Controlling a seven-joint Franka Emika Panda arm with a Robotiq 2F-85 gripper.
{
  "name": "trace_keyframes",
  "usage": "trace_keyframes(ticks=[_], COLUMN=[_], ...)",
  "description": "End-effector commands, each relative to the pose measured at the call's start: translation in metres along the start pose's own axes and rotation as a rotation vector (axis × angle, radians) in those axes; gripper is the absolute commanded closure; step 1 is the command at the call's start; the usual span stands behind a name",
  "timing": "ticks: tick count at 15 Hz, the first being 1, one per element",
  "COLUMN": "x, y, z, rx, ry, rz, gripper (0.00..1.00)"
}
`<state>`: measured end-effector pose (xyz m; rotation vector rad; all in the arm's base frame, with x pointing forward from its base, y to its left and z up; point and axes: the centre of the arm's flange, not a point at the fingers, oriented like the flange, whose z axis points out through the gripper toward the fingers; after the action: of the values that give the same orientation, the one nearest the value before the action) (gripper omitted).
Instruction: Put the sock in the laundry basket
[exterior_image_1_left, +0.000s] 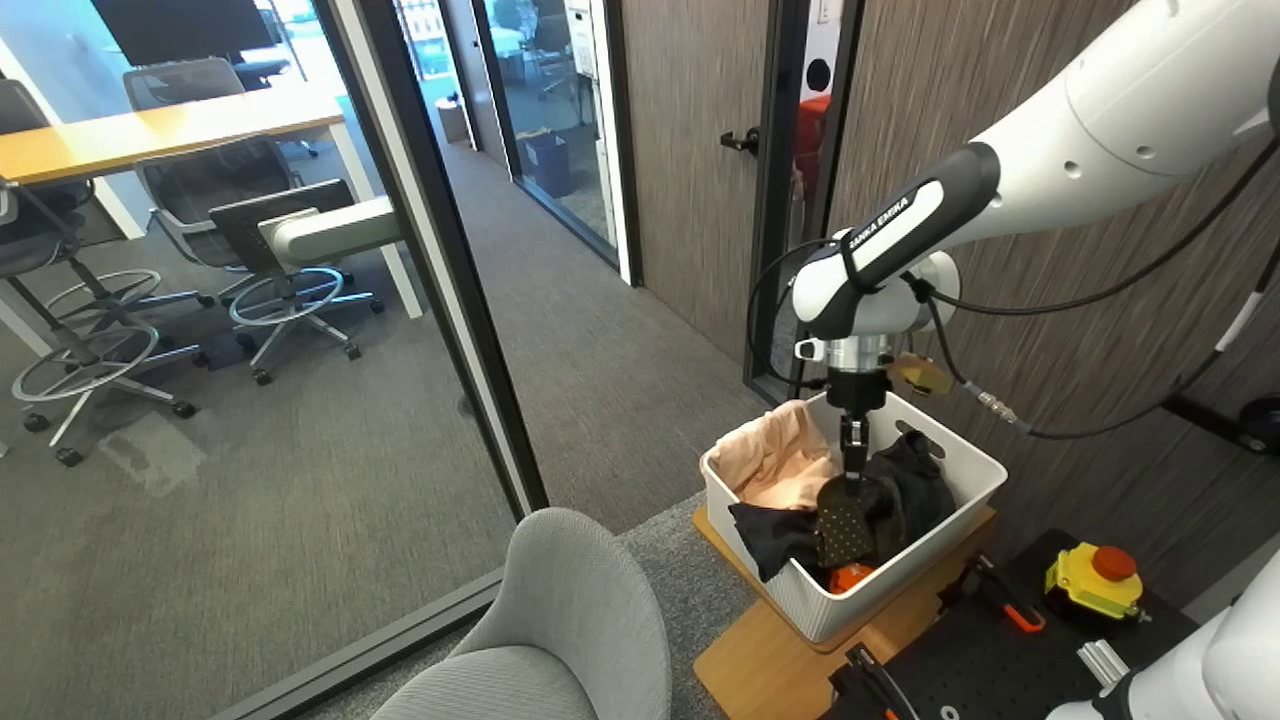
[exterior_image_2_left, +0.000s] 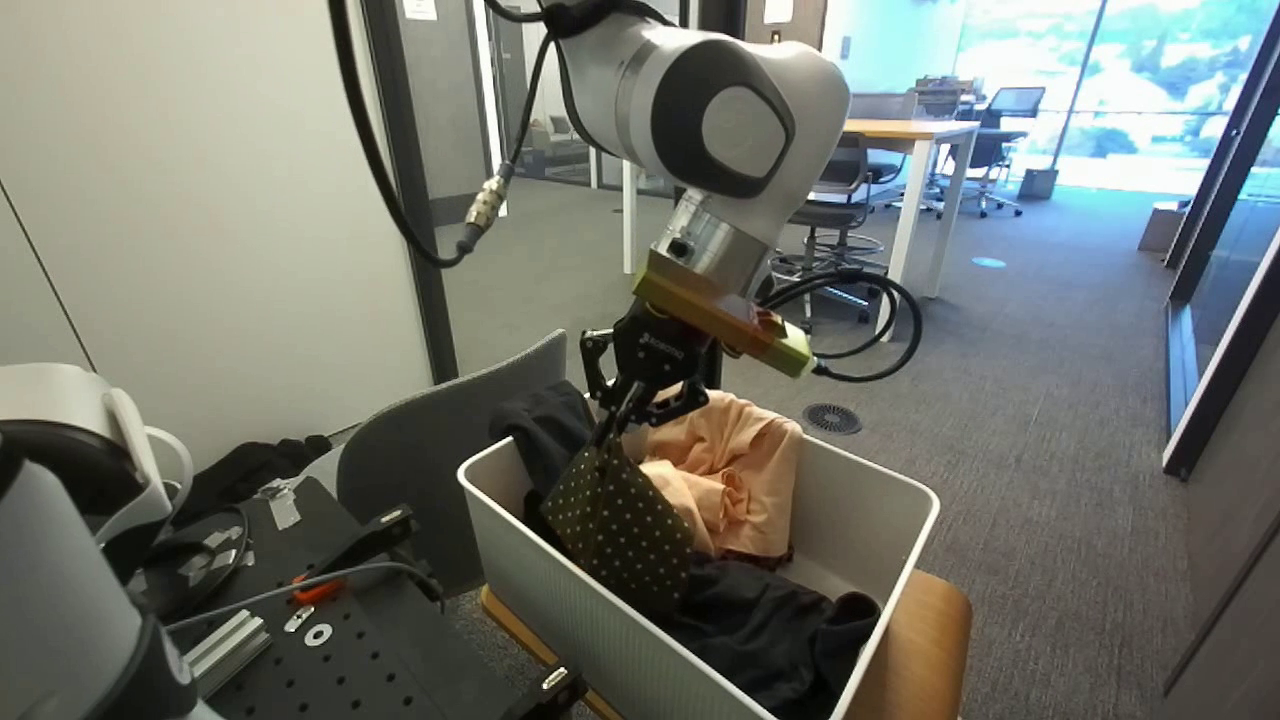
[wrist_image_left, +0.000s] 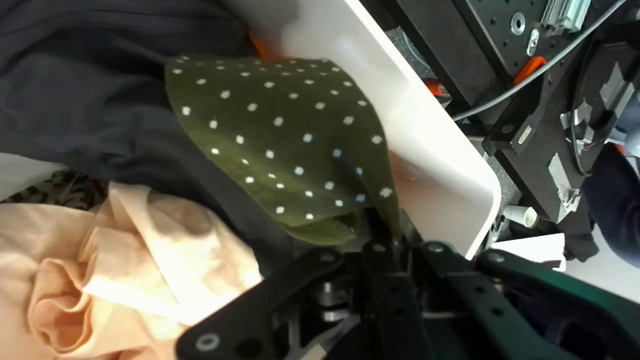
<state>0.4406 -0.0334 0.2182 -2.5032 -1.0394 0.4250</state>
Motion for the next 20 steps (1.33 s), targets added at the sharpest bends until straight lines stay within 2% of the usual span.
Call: trace_keyframes(ticks=[1,8,9,12,18,20], x=[0.012,0.022,0.023,0.023,0.016,0.008], y=[0.014,0.021,0.022,0.024,0.021,0.010], z=[0.016,0.032,0.032,0.031,0.022,0.012], rx=[0.040,0.077,0.079,0.080,0.062,0.039], ry=[0.026,0.016,0.014,0.010,0.015,0.015], rz=[-0.011,-0.008,-0.003,0.002,0.035,0.074], gripper=[0.91,0.93,0.73,0.60,0.13,0.01])
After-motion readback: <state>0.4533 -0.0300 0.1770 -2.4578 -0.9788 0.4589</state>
